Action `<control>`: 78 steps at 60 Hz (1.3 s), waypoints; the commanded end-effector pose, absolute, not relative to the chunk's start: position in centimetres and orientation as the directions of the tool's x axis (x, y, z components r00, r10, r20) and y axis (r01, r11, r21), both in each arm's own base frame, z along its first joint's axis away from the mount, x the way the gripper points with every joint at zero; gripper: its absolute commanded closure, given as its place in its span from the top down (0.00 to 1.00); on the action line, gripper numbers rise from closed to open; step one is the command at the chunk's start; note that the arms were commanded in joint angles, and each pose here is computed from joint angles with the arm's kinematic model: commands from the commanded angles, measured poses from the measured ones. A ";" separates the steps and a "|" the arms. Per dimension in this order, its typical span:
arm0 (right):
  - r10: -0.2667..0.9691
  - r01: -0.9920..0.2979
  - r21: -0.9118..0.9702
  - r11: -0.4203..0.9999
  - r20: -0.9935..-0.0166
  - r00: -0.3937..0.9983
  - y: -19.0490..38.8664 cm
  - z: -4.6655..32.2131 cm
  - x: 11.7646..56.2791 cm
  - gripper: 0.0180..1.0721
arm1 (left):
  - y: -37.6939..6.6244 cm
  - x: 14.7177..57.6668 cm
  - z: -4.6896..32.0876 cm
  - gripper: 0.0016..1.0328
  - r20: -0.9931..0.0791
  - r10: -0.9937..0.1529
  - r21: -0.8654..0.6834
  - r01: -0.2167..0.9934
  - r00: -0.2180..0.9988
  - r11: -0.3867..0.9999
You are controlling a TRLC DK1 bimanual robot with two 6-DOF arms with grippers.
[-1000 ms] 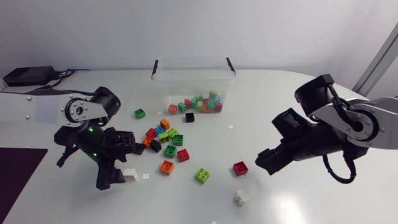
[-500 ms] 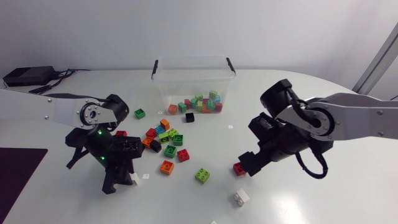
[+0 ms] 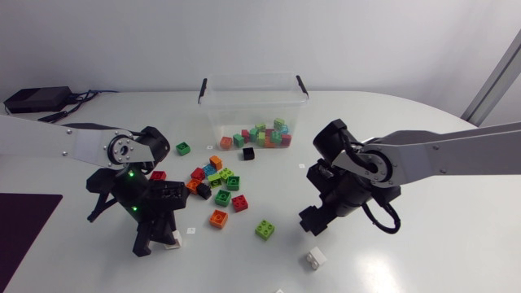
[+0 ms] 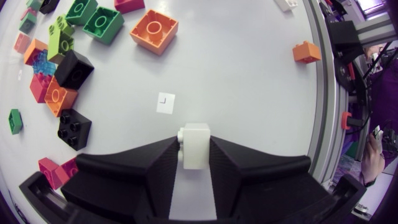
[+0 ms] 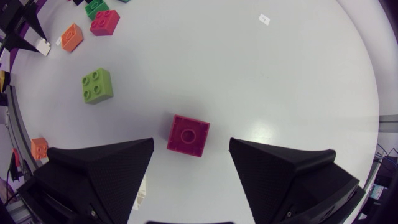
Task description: Place the duplo bricks in the container
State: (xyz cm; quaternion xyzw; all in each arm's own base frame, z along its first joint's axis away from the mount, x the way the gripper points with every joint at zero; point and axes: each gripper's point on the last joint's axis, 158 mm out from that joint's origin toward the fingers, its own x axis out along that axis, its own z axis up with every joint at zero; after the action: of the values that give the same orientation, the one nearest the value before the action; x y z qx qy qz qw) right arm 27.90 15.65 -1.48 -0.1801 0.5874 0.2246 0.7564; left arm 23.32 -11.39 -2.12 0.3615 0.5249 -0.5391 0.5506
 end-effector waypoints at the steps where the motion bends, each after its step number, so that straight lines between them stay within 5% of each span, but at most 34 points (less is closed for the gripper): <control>1: 0.122 -0.540 -0.012 0.841 -0.970 0.211 16.2 -2.0 28.5 0.80 | -11.3 23.5 -0.7 0.24 -0.967 -0.229 -0.147 0.980 -0.114 0.135; 14: 0.106 -0.537 -0.015 0.844 -0.975 0.195 16.4 -3.4 28.7 0.74 | -11.4 25.2 3.6 0.24 -0.954 -0.297 -0.082 0.982 -0.028 0.168; 39: 0.091 -0.539 -0.029 0.842 -0.977 0.195 16.3 -4.1 28.7 0.36 | -15.2 32.5 11.5 0.24 -0.862 -0.468 0.027 0.941 0.193 0.338; 63: 0.132 -0.513 -0.030 0.858 -0.952 0.275 16.2 -0.1 30.6 0.34 | -18.1 43.2 17.3 0.24 -0.684 -0.547 0.077 0.793 0.483 0.604; 78: 0.193 -0.495 -0.013 0.869 -0.912 0.363 16.8 4.3 33.5 0.34 | -19.4 48.1 18.9 0.24 -0.612 -0.564 0.035 0.731 0.554 0.681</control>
State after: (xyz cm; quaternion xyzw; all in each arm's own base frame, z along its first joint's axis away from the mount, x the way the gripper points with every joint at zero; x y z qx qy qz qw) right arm 32.35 16.71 2.20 -0.1595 0.5405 0.2150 0.7976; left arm 46.64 -18.54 18.61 0.1723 0.2906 -0.3773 0.8623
